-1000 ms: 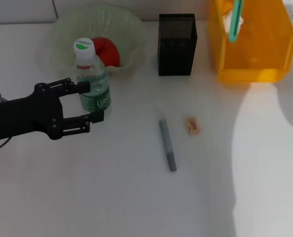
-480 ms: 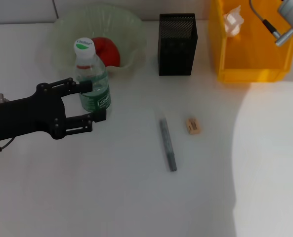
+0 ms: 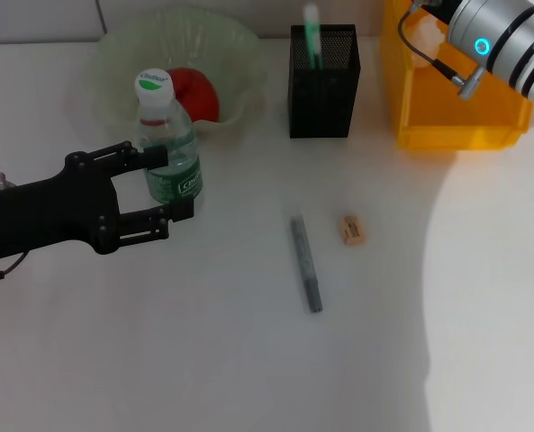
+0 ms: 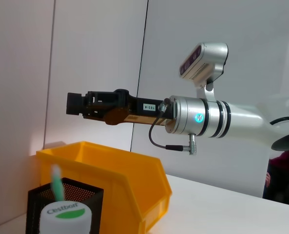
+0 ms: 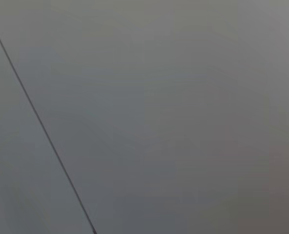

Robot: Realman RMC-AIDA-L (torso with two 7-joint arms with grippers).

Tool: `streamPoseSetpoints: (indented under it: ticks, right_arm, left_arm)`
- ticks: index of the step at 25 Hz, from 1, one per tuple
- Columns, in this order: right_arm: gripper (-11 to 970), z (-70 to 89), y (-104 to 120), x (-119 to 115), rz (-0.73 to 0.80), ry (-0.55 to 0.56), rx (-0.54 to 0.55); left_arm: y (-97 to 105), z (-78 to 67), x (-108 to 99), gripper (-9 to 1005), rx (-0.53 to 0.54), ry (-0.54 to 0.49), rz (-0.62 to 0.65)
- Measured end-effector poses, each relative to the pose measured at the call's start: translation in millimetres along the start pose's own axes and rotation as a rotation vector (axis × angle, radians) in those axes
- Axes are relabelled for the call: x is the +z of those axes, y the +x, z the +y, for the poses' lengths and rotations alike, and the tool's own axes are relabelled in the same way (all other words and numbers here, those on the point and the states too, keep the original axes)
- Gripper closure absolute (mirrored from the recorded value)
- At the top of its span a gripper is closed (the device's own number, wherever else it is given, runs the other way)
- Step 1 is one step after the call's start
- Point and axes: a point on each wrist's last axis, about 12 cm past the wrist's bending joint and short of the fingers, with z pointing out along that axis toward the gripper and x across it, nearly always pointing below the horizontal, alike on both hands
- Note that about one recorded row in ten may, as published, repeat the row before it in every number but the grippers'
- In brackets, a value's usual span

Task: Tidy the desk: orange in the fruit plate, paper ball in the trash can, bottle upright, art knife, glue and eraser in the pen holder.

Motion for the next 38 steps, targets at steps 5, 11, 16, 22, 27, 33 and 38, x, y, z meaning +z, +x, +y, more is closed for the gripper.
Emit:
streamPoseSetpoints:
  ticks: [5,11,16,22,27,33,38]
  right_arm:
    - [548,-0.7,0,-4,-0.008,-0.013,0.001]
    - [353,6.8,-27,-31,0.031,-0.14,-0.132]
    - [258,28.7,-66,-59,0.392,-0.248,-0.262]
    - [149,50.7,-100,-61,0.888,-0.261,-0.341]
    - [126,64.7,-85,-35,1.203,-0.177,-0.412]
    - [141,73.3,-43,-6,1.357,-0.079,-0.606]
    - [153,76.3,-28,1,1.347,-0.159,-0.716]
  left_arm:
    - [0,-0.3,0,213,-0.001,0.0,-0.002]
    - [0,0.1,-3,213,-0.002,-0.005,0.0]
    - [2,-0.7,-7,213,-0.006,-0.011,0.001]
    - [2,-1.5,-9,213,-0.008,-0.007,0.0]
    - [1,-0.2,-8,213,-0.006,-0.008,-0.003]
    - [0,1.1,-6,213,0.0,-0.009,-0.004]
    - [-1,1.2,-3,213,0.006,-0.001,-0.009]
